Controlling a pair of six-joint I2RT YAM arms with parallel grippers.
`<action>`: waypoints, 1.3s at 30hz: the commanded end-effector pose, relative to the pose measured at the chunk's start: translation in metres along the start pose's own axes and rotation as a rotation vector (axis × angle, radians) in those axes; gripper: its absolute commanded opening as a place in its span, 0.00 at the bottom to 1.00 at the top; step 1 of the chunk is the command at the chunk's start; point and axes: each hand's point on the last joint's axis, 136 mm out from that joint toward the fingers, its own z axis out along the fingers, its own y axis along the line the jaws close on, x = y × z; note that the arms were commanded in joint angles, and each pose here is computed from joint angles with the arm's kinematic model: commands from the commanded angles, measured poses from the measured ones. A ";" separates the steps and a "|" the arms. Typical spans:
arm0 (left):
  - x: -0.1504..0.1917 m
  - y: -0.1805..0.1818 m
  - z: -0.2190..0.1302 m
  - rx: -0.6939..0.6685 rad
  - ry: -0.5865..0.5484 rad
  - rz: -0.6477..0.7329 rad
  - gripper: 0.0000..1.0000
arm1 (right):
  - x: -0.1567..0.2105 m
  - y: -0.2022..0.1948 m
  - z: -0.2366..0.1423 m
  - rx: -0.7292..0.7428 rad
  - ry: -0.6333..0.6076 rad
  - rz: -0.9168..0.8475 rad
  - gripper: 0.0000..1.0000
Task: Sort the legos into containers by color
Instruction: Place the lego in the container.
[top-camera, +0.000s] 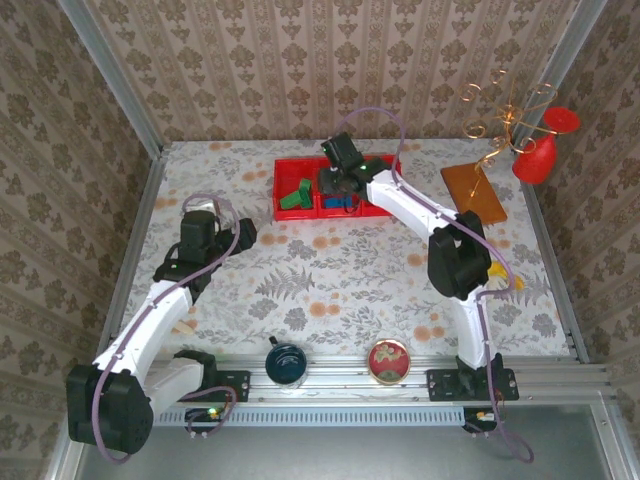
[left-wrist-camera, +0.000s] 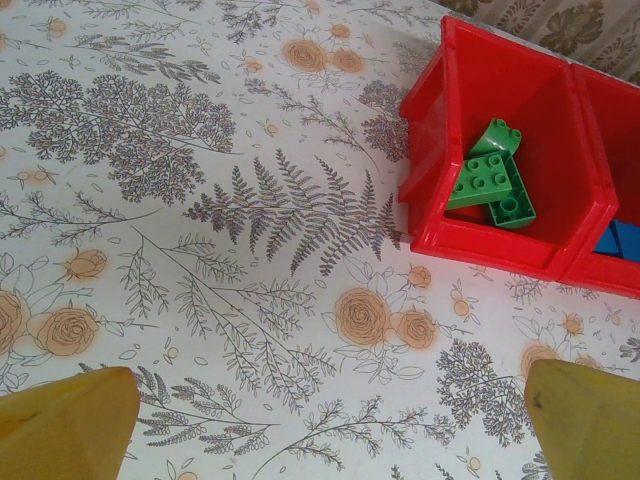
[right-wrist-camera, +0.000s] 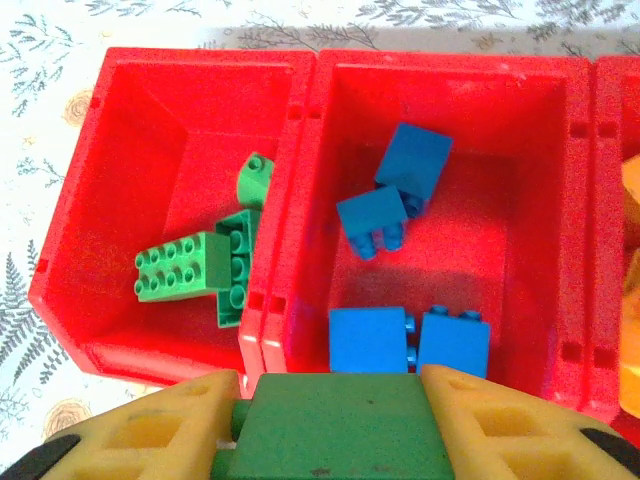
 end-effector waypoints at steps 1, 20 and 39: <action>-0.001 0.002 0.000 0.002 -0.005 -0.020 1.00 | -0.014 0.017 0.004 -0.042 -0.040 -0.043 0.22; 0.001 0.002 0.002 0.002 0.000 -0.020 1.00 | -0.023 0.049 0.036 -0.104 -0.051 -0.115 0.22; 0.000 0.008 0.007 -0.020 -0.002 0.008 1.00 | -0.041 0.079 0.079 -0.134 -0.134 -0.200 0.52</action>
